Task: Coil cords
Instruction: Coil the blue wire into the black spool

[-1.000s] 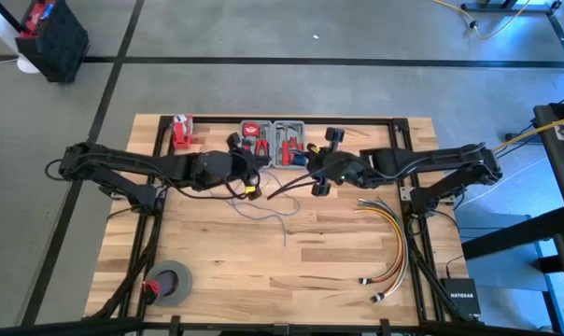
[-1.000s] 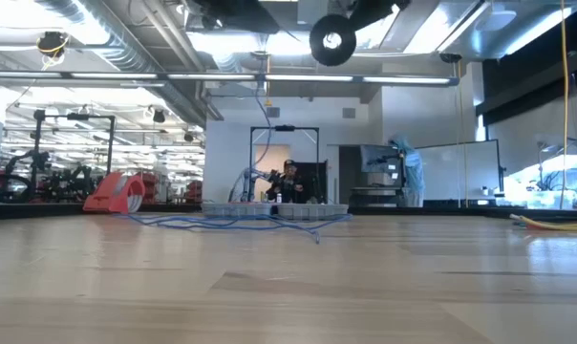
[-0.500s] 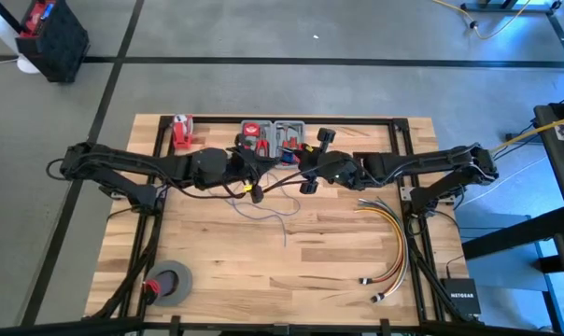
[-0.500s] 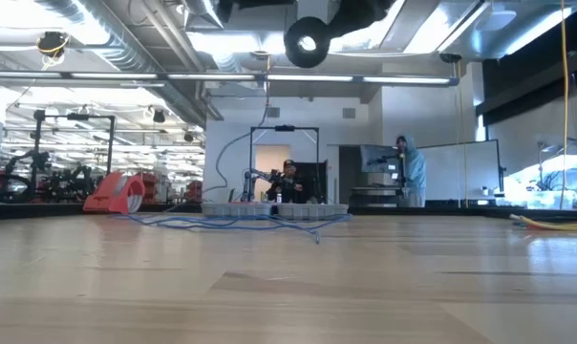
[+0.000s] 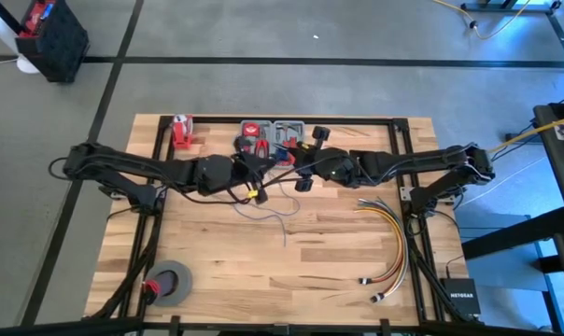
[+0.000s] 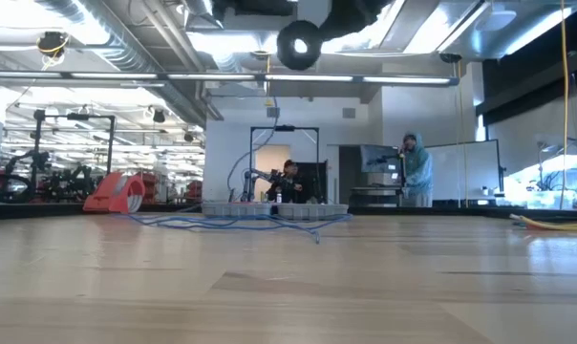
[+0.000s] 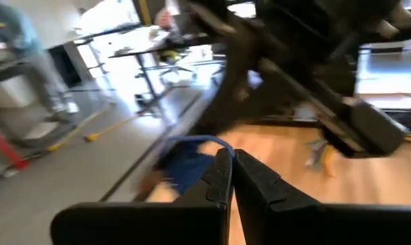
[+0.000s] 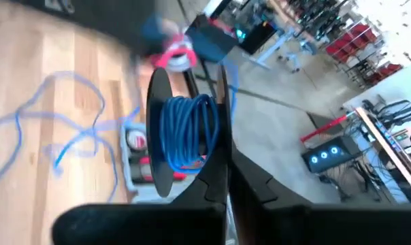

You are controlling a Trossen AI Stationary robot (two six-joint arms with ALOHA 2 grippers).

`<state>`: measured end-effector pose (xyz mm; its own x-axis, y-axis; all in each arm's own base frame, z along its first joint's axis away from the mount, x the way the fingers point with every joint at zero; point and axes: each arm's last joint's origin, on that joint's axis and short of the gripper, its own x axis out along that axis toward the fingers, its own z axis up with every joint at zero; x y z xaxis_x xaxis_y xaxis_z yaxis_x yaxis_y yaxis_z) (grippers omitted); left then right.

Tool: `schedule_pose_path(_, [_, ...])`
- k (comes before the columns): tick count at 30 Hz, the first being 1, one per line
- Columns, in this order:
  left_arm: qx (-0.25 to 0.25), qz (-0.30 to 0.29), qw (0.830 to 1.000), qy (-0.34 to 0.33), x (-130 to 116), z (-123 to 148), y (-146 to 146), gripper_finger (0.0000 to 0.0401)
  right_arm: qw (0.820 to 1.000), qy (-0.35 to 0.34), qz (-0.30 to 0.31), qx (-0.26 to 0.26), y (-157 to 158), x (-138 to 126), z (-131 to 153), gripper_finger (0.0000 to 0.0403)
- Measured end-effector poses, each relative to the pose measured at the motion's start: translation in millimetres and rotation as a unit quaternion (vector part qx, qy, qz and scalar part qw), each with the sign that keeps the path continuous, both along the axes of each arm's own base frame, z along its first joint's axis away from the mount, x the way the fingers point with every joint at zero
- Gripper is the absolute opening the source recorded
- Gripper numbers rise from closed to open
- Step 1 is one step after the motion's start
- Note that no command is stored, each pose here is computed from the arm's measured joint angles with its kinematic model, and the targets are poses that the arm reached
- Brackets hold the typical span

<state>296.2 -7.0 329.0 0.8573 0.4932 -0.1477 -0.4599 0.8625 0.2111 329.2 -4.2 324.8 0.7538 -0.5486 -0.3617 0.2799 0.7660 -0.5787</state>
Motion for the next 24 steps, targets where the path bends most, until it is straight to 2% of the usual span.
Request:
schedule_pose_path(2, [0.003, 0.023, 1.000, 0.005, -5.8, 3.1, 3.7, 0.0005, 1.000, 0.009, 0.010, 0.011, 0.8, -0.6, -2.1, 0.0005])
schedule_pose_path(7, [-0.019, 0.072, 0.995, 0.070, -19.4, -6.6, 14.3, 0.0005, 0.998, -0.014, 0.055, 0.031, 7.7, -6.3, 8.3, 0.0005])
schedule_pose_path(13, [-0.055, 0.106, 0.983, 0.140, -27.9, -23.8, 22.1, 0.0005, 0.997, -0.068, 0.046, 0.012, 14.5, -22.6, 33.8, 0.0005])
schedule_pose_path(17, [-0.056, 0.107, 0.982, 0.143, -28.3, -24.6, 21.8, 0.0005, 0.997, -0.066, 0.037, 0.008, 13.2, -27.0, 36.5, 0.0005])
schedule_pose_path(24, [-0.049, 0.103, 0.986, 0.118, -25.5, -19.2, 21.9, 0.0005, 0.999, -0.006, 0.031, 0.013, 13.5, -21.4, 17.9, 0.0005])
